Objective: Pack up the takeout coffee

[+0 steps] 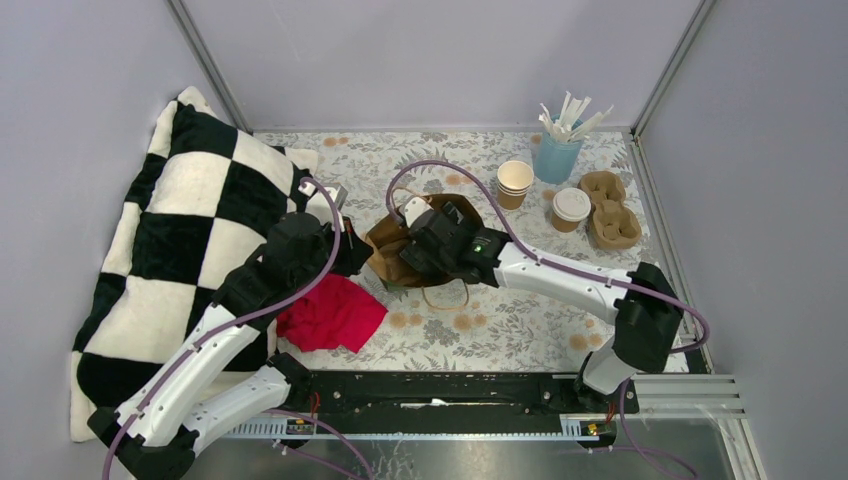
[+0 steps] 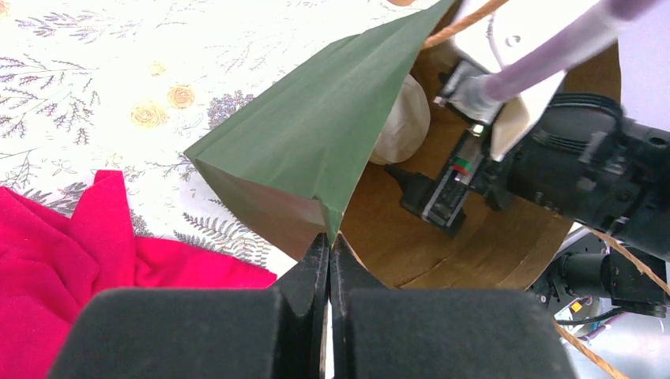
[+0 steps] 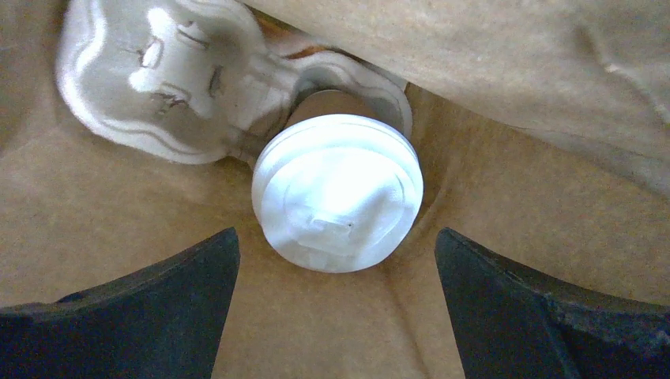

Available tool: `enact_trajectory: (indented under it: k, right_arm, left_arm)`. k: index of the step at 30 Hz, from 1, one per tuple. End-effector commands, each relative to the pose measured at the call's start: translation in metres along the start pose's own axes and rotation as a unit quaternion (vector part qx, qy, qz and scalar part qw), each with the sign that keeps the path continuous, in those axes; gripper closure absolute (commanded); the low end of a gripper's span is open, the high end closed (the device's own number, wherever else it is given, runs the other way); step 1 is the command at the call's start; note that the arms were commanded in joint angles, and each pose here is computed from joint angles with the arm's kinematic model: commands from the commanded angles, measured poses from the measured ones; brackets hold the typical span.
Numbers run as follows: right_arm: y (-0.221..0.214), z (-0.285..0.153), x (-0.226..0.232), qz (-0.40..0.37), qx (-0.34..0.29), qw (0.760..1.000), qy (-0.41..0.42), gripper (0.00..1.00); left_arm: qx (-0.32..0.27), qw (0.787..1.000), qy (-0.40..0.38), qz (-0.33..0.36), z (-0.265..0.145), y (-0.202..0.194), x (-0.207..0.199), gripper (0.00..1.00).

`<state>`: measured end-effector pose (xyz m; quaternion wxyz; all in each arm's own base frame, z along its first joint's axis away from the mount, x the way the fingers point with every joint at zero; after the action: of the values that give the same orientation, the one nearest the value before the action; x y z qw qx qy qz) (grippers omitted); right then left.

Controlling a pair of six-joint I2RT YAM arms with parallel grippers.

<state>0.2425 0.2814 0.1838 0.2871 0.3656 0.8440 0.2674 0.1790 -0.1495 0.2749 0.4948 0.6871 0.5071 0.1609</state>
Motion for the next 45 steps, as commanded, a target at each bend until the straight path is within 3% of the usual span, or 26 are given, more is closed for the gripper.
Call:
enact_trajectory:
  k: [1, 14, 30, 34, 39, 41, 45]
  right_arm:
    - [0.012, -0.035, -0.002, 0.002, -0.032, 0.999, 0.027, 0.0]
    - [0.034, -0.082, 0.012, 0.033, -0.043, 0.996, 0.068, 0.0]
    - [0.061, -0.192, -0.003, 0.119, -0.1, 0.966, 0.204, 0.0]
    - [0.072, -0.228, -0.04, 0.163, -0.158, 0.962, 0.155, 0.0]
    - [0.073, -0.242, -0.102, 0.212, -0.202, 0.956, -0.029, 0.0]
    - [0.073, -0.239, -0.125, 0.227, -0.207, 0.946, -0.104, 0.0]
    - [0.064, -0.193, -0.19, 0.317, -0.158, 0.923, -0.148, 0.0]
  left_arm:
    - [-0.004, 1.0, 0.014, 0.008, -0.004, 0.005, 0.002, 1.0]
    - [0.001, 1.0, 0.029, 0.008, -0.001, 0.011, 0.004, 1.0]
    - [0.013, 0.997, 0.076, -0.002, -0.003, 0.024, 0.009, 1.0]
    - [0.02, 0.997, 0.072, -0.008, -0.002, 0.023, 0.008, 1.0]
    - [0.025, 0.997, 0.072, -0.013, -0.003, 0.023, 0.007, 1.0]
    - [0.025, 0.997, 0.073, -0.014, -0.003, 0.025, 0.006, 1.0]
    - [0.031, 0.997, 0.075, -0.016, -0.003, 0.025, 0.006, 1.0]
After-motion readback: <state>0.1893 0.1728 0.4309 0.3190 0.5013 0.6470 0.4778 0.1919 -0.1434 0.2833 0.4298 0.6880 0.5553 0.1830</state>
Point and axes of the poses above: each gripper's point midway between its finger pads, its own z axis out along the fingers, its own x axis along the line the jaws close on, y = z × x, the point moved 5 cm from there along -z, back along the fingers, and after that the axes turned 7 degrees about z, right-handed, at the moved point
